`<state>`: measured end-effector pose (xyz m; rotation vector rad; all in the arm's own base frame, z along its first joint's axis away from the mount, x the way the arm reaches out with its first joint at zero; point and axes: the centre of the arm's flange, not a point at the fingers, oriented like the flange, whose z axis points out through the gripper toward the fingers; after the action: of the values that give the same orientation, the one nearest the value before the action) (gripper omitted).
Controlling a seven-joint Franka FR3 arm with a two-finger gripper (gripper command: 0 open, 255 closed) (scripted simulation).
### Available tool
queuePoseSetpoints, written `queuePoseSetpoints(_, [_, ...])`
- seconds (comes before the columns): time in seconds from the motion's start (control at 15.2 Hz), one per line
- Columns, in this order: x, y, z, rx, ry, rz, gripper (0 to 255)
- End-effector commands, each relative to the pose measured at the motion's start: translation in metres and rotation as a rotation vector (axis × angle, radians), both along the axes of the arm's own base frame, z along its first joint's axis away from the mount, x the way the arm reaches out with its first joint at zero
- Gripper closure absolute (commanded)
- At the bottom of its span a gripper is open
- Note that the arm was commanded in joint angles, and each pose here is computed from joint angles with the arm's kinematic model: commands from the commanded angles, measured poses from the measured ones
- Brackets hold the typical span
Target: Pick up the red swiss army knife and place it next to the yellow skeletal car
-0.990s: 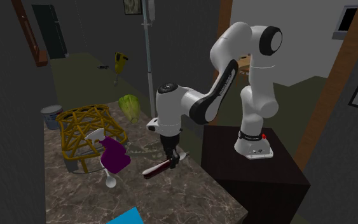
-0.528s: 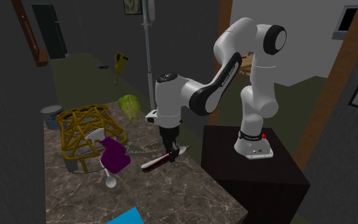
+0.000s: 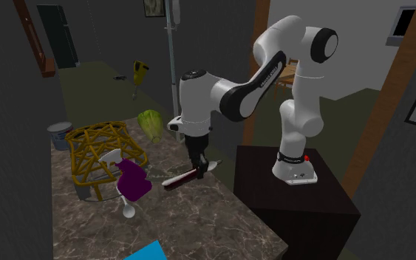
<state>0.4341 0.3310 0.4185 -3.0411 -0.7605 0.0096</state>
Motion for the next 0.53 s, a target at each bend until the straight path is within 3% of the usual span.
queuePoseSetpoints(0.0, [0.000, 0.000, 0.010, 0.000, 0.000, 0.000, 255])
queuePoseSetpoints(0.46, [0.000, 0.000, 0.047, 0.000, 0.000, 0.000, 255])
